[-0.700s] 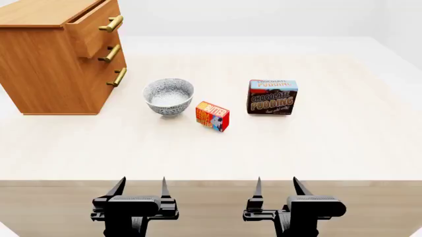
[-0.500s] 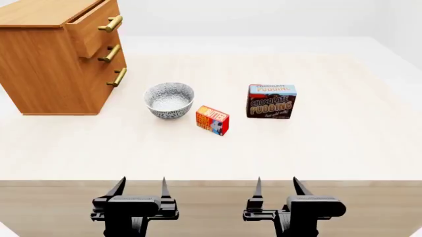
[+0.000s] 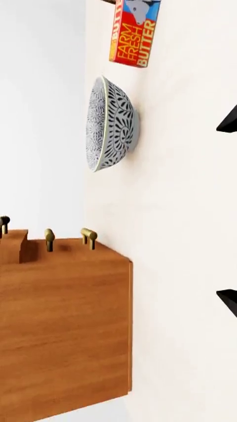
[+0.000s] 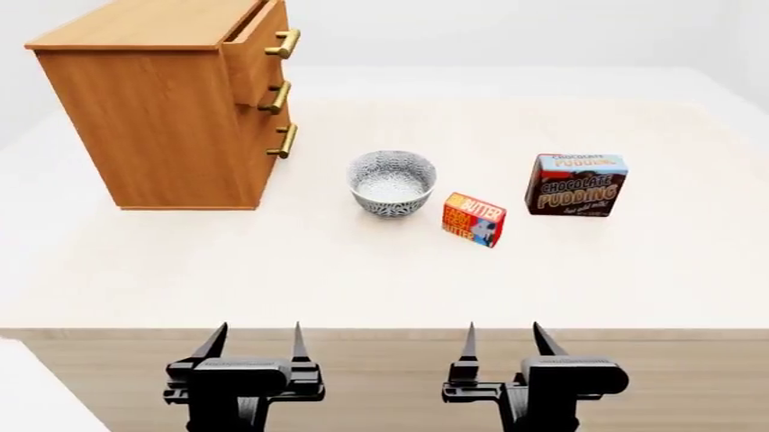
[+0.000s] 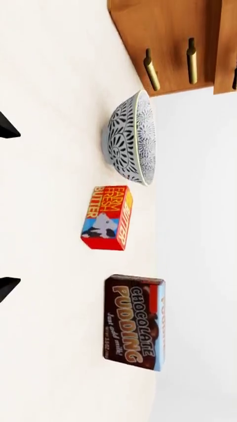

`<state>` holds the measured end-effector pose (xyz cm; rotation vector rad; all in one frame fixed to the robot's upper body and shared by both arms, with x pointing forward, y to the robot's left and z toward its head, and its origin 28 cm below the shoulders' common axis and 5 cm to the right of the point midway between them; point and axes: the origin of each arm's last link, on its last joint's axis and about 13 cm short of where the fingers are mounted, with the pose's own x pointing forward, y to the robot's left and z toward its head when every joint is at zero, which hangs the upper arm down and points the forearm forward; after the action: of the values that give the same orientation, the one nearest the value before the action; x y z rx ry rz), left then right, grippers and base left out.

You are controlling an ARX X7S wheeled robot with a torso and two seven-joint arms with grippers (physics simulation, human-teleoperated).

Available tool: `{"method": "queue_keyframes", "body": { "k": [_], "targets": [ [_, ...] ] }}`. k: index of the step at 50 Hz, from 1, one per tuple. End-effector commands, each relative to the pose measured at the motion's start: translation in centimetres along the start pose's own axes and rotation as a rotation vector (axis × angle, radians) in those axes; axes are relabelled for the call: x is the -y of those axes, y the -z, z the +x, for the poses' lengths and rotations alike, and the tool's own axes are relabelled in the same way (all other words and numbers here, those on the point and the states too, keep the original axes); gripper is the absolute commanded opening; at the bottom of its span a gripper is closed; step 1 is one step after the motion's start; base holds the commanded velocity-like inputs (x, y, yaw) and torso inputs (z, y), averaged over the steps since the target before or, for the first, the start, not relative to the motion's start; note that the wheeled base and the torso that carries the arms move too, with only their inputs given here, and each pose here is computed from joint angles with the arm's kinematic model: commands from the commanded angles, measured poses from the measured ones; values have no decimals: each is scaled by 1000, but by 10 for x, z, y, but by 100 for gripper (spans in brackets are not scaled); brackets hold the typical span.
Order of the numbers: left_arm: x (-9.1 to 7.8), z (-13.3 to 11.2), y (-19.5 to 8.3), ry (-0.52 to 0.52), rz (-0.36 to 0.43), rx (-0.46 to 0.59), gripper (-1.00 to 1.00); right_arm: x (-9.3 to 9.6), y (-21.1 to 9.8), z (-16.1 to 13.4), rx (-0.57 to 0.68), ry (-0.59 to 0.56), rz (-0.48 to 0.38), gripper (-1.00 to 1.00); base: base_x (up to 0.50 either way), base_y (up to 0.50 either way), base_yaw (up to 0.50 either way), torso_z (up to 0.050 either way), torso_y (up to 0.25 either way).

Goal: Put the butter at the back in the top drawer of the cabinet and close it.

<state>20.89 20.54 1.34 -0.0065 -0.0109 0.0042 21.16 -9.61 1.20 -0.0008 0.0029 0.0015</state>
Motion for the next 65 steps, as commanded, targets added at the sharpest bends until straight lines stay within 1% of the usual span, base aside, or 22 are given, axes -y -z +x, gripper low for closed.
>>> {"method": "queue_keyframes", "body": {
  "k": [1, 4, 8, 12, 15, 22, 35, 41, 49, 56, 65],
  "targets": [
    [0, 0, 0, -3, -3, 0, 100, 0, 0, 0, -3, 0, -2, 100, 0, 0, 0, 0, 0],
    [0, 1, 0, -17, -1, -14, 100, 1, 0, 1, -10, -2, 5, 100, 0, 0, 0, 0, 0],
    [0, 0, 0, -13, 5, -16, 100, 0, 0, 1, -14, -5, 11, 100, 0, 0, 0, 50, 0],
    [-2, -2, -7, -19, 2, -13, 100, -1, -10, -5, -1, -23, 13, 100, 0, 0, 0, 50, 0],
    [-5, -5, -18, -27, -9, 0, 100, -1, -20, -8, 13, -30, 19, 100, 0, 0, 0, 50, 0],
    [-7, -10, -43, -28, -7, 31, 100, 1, -45, -13, 50, -31, 36, 100, 0, 0, 0, 50, 0],
    [-6, -18, -78, 4, -2, 68, 100, 2, -82, -21, 107, -47, 26, 100, 0, 0, 0, 50, 0],
    [-7, -20, -92, 10, 0, 70, 100, 2, -95, -22, 116, -57, 20, 100, 0, 0, 0, 50, 0],
    [-8, -21, -118, 14, 3, 80, 100, 2, -114, -24, 128, -78, 6, 100, 0, 0, 0, 50, 0],
    [-8, -21, -134, 20, 14, 93, 100, 2, -132, -24, 144, -92, -2, 100, 0, 0, 0, 50, 0],
    [-9, -20, -148, 26, 21, 105, 100, 2, -149, -24, 165, -88, -13, 100, 0, 0, 0, 50, 0]
  ]
}}
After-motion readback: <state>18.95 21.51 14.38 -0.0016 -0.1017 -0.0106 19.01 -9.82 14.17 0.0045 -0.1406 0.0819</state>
